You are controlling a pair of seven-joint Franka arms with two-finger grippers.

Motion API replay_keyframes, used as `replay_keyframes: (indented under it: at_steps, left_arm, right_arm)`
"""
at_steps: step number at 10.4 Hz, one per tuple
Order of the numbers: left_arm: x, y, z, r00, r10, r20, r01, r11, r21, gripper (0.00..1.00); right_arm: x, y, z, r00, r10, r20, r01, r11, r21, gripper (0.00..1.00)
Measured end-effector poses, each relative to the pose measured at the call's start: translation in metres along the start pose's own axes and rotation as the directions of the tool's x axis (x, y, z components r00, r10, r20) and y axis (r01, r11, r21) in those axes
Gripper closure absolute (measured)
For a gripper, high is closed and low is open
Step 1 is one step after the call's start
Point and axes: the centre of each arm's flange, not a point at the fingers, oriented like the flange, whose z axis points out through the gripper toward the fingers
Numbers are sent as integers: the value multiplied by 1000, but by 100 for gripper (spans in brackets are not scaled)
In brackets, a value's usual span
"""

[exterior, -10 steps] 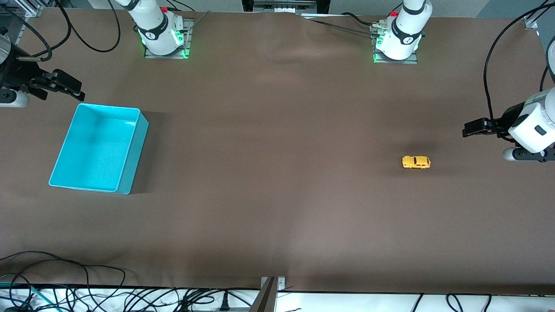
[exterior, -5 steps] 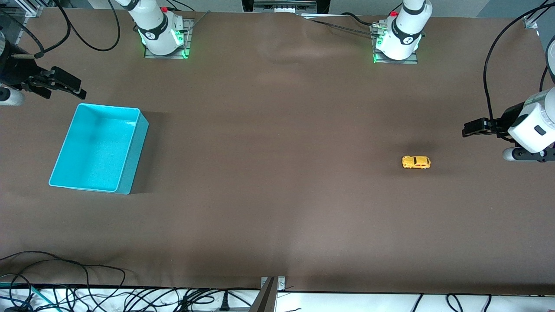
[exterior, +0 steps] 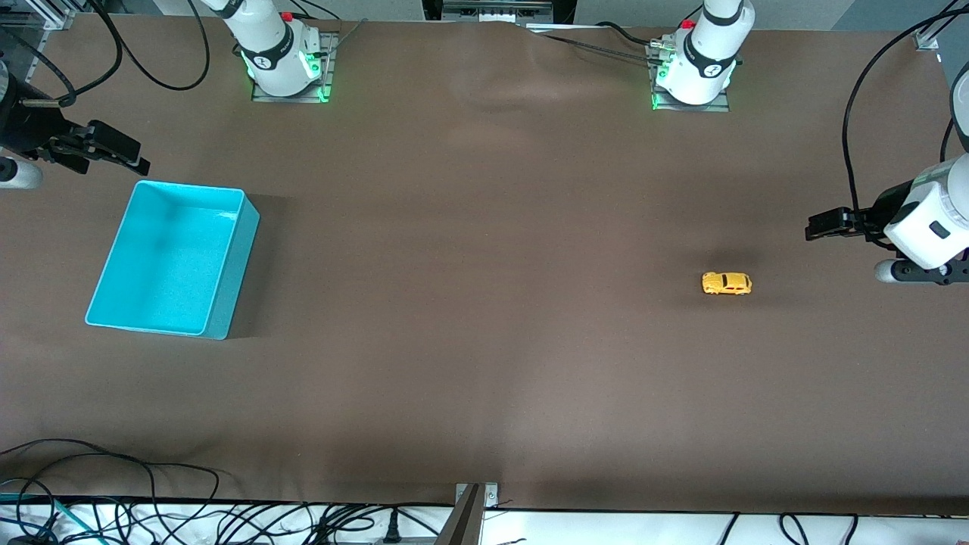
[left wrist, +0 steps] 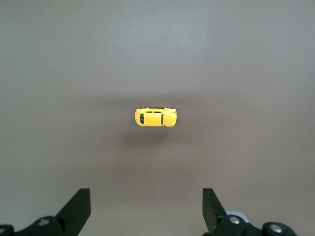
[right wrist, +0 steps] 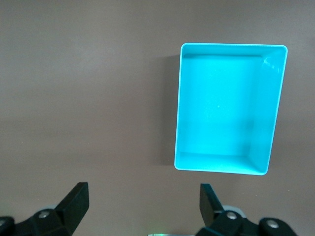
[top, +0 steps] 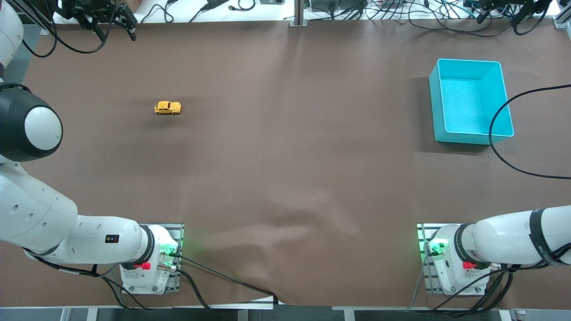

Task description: Wind up and store yellow beetle car

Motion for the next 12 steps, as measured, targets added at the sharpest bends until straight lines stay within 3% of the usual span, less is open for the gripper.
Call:
replay_keyframes:
  at_steps: [12]
  left_arm:
    - [2,0,5,1000,-1,8,1,1000,0,0]
  right_arm:
    - [6,-1,8,1000,-1,8,1,1000,-2,0]
